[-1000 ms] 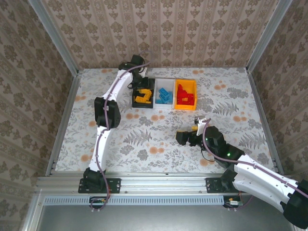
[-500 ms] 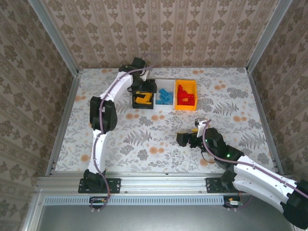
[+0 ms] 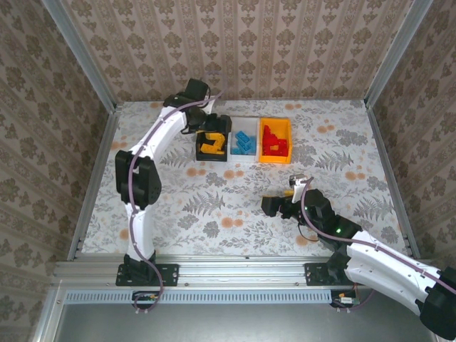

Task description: Sort the legos into containers by color

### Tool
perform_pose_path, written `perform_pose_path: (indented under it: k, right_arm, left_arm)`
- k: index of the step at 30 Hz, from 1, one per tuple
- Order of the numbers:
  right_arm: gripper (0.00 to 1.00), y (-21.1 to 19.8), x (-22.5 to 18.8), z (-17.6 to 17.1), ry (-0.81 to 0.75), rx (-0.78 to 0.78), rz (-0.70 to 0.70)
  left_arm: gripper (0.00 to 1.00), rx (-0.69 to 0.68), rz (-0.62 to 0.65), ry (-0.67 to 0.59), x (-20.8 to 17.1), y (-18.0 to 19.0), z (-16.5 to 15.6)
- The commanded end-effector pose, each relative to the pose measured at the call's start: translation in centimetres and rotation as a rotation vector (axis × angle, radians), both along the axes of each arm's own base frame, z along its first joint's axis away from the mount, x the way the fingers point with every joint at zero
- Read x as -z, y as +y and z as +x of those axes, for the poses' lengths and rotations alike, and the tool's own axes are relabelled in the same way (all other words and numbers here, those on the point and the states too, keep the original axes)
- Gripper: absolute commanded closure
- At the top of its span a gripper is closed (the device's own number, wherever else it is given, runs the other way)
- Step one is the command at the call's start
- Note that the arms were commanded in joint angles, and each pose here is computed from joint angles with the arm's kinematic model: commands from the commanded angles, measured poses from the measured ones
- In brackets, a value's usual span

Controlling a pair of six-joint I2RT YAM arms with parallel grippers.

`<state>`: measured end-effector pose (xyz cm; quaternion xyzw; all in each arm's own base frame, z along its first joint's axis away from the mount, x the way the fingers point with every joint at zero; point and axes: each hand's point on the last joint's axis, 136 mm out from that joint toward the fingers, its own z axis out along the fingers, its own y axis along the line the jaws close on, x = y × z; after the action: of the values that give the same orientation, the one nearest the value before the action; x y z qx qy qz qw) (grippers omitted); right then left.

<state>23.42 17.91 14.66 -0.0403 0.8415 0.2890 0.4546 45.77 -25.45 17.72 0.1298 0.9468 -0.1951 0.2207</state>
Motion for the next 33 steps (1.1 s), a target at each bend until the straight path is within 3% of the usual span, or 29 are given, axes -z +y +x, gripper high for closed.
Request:
perform_pose_path:
  k: [1,7,13,17,20,23,28,33]
  right_arm:
    - [0.00,0.1,-0.5,0.0,-0.013,-0.011,0.004]
    - [0.00,-0.2,-2.8,0.7,-0.081,-0.016,-0.068]
    - [0.00,-1.2,-6.9,2.8,-0.247,0.015,-0.171]
    - [0.00,-3.3,-10.5,5.4,-0.278,0.064,-0.217]
    - [0.00,-5.7,-13.2,7.2,-0.271,0.137,-0.232]
    - [0.00,-7.5,-16.2,8.2,-0.319,0.180,-0.251]
    - [0.00,-11.1,-19.5,9.2,-0.358,0.289,-0.301]
    - [0.00,-16.0,-18.8,9.9,-0.324,0.428,-0.371]
  left_arm:
    - [0.00,0.012,-0.082,-0.091,-3.7,0.0,-1.1]
    - [0.00,-0.001,-0.158,-0.213,-7.2,2.1,-4.5]
    - [0.00,-0.080,-0.188,-0.336,-10.8,6.7,-7.7]
    - [0.00,-0.152,-0.180,-0.542,-13.5,10.0,-9.9]
    - [0.00,-0.191,-0.123,-0.723,-14.5,12.5,-11.9]
    - [0.00,-0.298,-0.039,-0.817,-14.6,15.9,-13.9]
    - [0.00,-0.422,0.089,-0.772,-13.1,20.2,-16.4]
    - [0.00,-0.482,0.182,-0.705,-10.1,22.7,-17.2]
